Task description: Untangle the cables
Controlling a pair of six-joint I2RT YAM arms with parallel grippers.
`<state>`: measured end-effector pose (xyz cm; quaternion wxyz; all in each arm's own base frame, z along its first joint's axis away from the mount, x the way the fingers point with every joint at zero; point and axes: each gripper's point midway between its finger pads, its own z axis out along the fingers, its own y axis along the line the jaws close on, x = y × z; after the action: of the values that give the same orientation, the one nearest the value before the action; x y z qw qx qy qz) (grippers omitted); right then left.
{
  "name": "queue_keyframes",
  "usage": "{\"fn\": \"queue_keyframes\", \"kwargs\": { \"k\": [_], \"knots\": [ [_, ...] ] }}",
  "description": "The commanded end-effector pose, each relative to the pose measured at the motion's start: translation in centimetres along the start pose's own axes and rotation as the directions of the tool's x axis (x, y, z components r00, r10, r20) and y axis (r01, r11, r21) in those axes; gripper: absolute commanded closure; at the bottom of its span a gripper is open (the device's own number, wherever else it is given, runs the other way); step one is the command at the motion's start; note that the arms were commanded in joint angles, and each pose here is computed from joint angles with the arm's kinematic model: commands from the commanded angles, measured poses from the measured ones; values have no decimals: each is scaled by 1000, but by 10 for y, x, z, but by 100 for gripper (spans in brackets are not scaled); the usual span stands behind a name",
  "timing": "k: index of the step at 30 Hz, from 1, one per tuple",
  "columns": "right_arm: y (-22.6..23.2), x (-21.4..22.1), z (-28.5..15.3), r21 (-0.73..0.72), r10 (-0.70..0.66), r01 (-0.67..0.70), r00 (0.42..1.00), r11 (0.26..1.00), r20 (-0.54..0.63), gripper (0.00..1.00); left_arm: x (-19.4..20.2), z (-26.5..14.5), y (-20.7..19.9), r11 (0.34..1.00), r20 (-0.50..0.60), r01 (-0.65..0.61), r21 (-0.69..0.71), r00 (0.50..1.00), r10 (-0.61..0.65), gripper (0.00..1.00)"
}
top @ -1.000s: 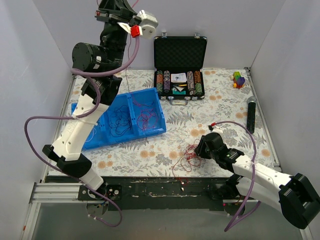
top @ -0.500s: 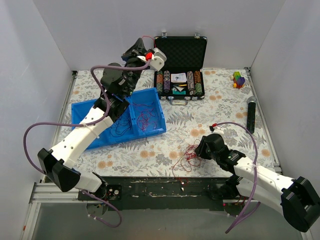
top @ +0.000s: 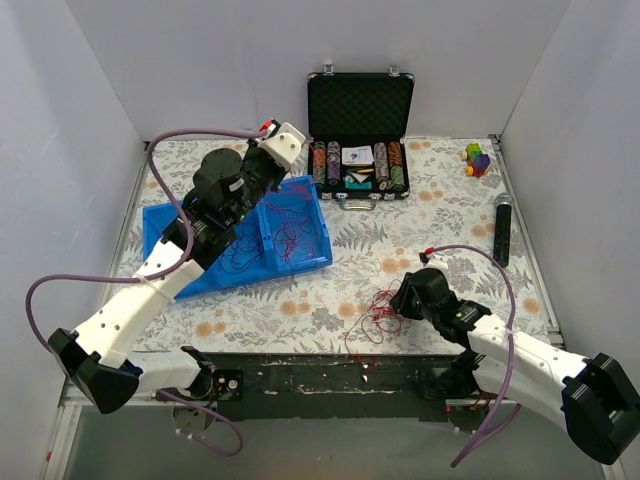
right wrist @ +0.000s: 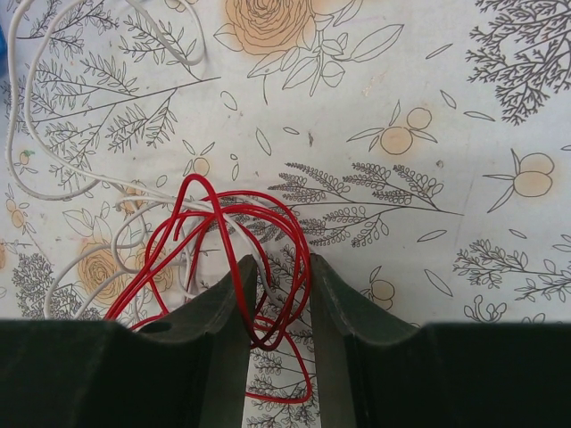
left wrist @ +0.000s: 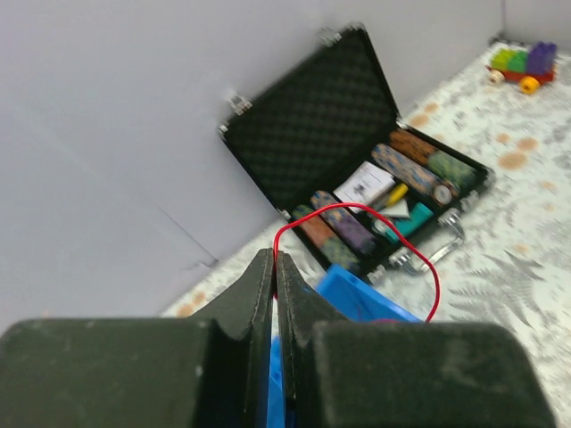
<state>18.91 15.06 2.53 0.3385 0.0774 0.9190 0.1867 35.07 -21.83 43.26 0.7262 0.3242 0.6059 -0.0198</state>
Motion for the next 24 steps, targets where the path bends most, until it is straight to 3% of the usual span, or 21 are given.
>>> {"fn": "queue_keyframes", "kwargs": {
  "k": [1, 14, 24],
  "knots": [
    [0, -1, 0, -2, 10, -10, 1000, 1000, 10, 63, 35, -16, -34, 985, -124, 125, 122, 986, -110, 100],
    [-4, -3, -4, 7, 12, -13, 1000, 1000, 24, 63, 133, -12, -68, 976, -367, 160, 145, 925, -97, 100],
    [-1, -6, -7, -6, 16, -16, 999, 1000, 34, 62, 211, 7, -64, 995, -466, 15, 98, 884, 32, 100]
  ]
}}
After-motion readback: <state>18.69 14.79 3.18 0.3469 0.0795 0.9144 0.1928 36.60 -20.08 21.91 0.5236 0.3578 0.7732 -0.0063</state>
